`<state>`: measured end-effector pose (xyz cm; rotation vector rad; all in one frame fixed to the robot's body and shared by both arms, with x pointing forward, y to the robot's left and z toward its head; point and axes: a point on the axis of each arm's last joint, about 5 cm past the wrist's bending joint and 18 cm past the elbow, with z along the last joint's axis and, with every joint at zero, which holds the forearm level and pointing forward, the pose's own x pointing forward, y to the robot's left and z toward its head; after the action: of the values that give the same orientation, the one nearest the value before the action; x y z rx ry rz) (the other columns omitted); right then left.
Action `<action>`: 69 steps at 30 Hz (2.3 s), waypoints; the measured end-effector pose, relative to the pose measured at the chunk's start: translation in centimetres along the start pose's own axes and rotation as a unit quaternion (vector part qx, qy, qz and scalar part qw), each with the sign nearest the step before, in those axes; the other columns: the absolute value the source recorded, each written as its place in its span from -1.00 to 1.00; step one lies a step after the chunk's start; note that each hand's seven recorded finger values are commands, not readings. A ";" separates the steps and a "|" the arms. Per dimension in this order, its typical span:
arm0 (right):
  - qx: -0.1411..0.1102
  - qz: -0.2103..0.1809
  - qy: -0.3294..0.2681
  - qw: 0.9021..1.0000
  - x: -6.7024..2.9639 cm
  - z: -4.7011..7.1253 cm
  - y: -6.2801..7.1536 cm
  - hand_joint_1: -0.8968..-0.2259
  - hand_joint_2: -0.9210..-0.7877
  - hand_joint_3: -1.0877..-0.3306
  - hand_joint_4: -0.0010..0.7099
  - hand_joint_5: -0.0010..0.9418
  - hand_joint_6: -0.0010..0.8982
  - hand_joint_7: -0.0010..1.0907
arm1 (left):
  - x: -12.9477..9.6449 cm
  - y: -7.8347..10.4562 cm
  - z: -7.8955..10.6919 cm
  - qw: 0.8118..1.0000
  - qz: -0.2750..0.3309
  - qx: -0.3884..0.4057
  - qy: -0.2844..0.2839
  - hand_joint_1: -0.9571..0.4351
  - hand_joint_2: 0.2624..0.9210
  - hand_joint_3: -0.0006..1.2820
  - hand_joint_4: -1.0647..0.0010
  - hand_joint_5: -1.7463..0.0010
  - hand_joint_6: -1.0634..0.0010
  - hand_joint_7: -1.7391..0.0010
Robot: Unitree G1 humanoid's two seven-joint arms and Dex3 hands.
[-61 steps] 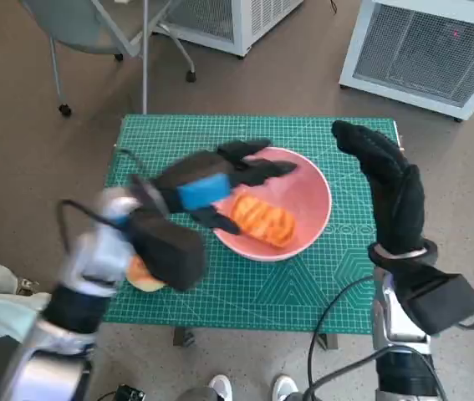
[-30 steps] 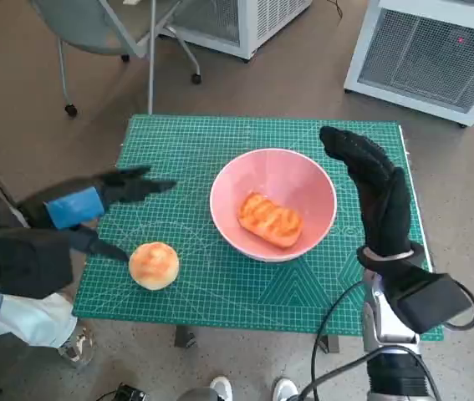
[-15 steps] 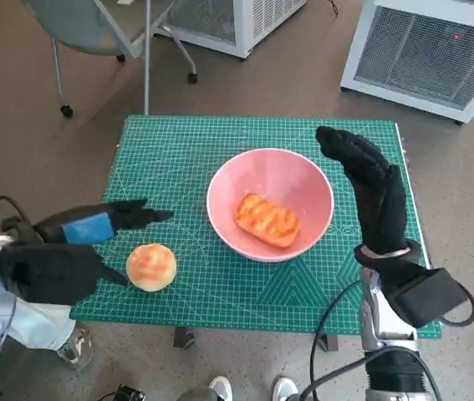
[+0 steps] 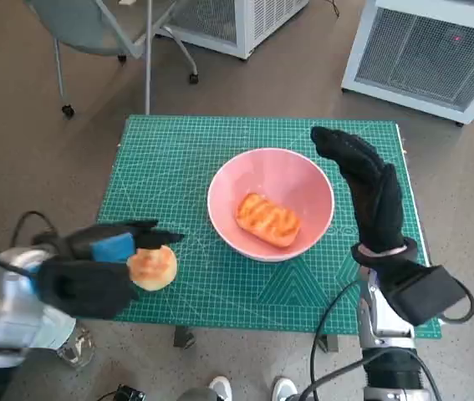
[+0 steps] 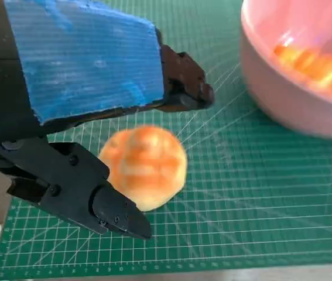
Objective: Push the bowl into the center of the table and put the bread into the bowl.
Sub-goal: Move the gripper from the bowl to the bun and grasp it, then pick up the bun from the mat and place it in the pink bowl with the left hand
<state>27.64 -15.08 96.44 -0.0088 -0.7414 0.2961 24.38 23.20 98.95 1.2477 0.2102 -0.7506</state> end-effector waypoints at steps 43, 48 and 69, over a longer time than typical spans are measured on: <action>-0.001 -0.005 0.001 1.000 0.09 -0.1 -0.4 -0.55 -1.00 -0.15 -0.60 -1.00 -1.00 -0.10 | -2.9 6.3 1.4 0.944 0.285 0.027 -0.163 0.37 1.00 -0.79 -0.17 -0.52 -0.06 -0.32; -0.001 -0.005 0.001 1.000 0.10 -0.1 -0.4 -0.55 -1.00 -0.16 -0.60 -1.00 -1.00 -0.10 | -2.8 7.1 3.2 0.925 0.327 0.038 -0.192 0.37 1.00 -0.79 -0.15 -0.54 -0.07 -0.30; -0.008 -0.008 -0.009 1.000 0.02 0.3 -0.7 -0.58 -1.00 -0.17 -0.61 -0.99 -1.00 -0.11 | 2.4 10.2 11.5 0.904 0.304 0.068 -0.292 0.38 0.98 -0.96 -0.45 -0.33 -0.28 -0.18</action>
<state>27.65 -15.76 96.73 -0.0158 -0.7615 0.2759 29.64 12.95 109.48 1.0733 -0.7098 -0.5584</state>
